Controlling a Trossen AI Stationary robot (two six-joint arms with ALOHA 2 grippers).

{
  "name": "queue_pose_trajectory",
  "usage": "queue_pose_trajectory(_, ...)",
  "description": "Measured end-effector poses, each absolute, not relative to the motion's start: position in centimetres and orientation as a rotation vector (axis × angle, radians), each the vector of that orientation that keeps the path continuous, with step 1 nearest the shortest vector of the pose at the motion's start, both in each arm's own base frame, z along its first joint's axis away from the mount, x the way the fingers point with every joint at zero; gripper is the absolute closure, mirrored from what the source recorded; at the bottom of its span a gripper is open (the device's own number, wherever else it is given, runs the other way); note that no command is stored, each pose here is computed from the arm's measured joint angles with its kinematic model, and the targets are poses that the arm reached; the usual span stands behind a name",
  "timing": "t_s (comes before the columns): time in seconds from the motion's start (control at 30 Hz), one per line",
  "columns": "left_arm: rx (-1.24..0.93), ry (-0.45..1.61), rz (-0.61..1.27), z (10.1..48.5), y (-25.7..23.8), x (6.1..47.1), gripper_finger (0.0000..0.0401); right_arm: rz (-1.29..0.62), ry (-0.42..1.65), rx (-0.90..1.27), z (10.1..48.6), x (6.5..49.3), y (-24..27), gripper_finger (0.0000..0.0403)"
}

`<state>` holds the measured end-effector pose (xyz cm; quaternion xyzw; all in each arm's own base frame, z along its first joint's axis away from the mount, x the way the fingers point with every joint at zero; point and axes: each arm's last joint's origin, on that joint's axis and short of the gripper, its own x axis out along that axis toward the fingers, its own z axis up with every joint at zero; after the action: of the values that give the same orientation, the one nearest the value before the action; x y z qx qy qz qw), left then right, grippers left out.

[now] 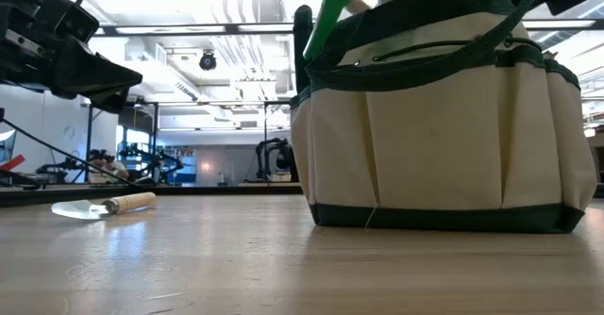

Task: Pick & Place Garden tools in Gardening bag
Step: Put the hand rake into the gardening bag

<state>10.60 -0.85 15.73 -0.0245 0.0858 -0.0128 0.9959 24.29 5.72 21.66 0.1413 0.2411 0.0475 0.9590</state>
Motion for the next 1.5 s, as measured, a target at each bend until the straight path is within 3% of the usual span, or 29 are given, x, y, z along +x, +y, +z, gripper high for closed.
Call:
queue_pose_trajectory(0.5,-0.049,0.172,-0.026,15.7,-0.9,10.6,0.0378,0.131,0.543,0.347,21.6,24.2,5.9,0.0355)
queue_pose_trajectory(0.87,-0.049,0.171,-0.025,15.7,-0.9,10.6,0.0378,0.167,0.619,0.394,19.6,26.0,6.6,0.0355)
queue_pose_trajectory(1.5,-0.049,0.17,-0.025,15.7,-0.9,10.6,0.0378,0.168,0.726,0.321,20.3,26.7,6.8,0.0355)
